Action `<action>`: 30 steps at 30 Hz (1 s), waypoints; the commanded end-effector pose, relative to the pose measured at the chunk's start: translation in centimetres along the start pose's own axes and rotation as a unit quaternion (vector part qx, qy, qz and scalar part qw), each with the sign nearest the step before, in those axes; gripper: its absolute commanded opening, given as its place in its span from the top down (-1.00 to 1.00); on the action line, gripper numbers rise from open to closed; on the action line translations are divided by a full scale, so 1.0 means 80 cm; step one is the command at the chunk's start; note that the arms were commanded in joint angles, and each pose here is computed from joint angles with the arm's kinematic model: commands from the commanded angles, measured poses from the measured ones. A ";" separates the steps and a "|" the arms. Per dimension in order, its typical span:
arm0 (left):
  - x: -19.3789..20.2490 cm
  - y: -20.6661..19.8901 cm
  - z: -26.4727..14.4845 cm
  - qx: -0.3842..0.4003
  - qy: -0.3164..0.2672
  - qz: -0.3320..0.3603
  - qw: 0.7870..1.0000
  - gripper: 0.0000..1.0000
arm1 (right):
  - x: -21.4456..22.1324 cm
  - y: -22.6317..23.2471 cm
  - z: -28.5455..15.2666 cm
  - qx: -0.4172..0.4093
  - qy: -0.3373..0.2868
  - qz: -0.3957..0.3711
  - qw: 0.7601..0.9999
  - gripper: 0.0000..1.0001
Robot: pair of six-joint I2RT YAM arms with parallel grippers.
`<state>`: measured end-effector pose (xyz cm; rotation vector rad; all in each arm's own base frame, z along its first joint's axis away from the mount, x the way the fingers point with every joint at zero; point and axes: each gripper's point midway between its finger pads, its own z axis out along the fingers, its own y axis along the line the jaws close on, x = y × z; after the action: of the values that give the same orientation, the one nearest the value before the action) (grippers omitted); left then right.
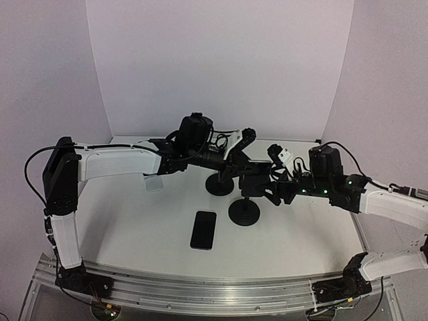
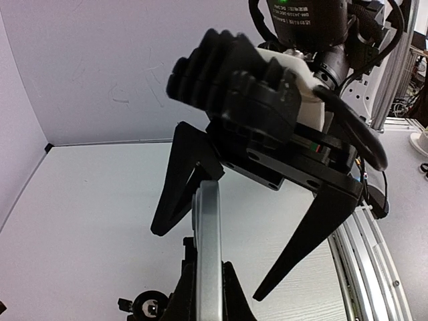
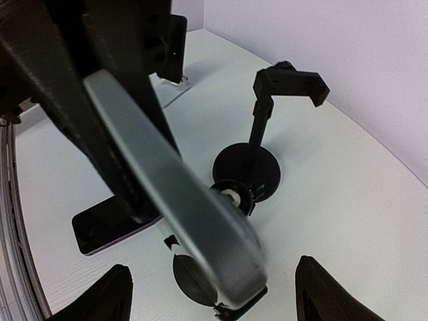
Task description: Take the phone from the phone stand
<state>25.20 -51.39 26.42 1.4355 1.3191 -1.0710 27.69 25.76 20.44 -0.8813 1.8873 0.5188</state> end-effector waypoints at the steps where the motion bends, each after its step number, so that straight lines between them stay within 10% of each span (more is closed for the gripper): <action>1: -0.003 0.015 -0.022 -0.005 0.009 0.009 1.000 1.00 | -0.026 0.005 -0.001 -0.079 -0.057 -0.085 0.992 -0.57; 14: -0.004 0.021 -0.019 0.000 0.000 0.029 1.000 1.00 | -0.023 -0.003 0.028 -0.175 -0.056 -0.091 0.979 -0.37; 30: 0.008 0.040 -0.021 -0.029 0.011 0.015 0.999 1.00 | -0.012 -0.007 0.037 -0.172 -0.043 -0.088 0.980 0.77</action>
<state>25.99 -50.23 26.49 1.4648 1.2828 -1.0965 29.00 27.75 18.68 -1.2367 1.6796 0.8186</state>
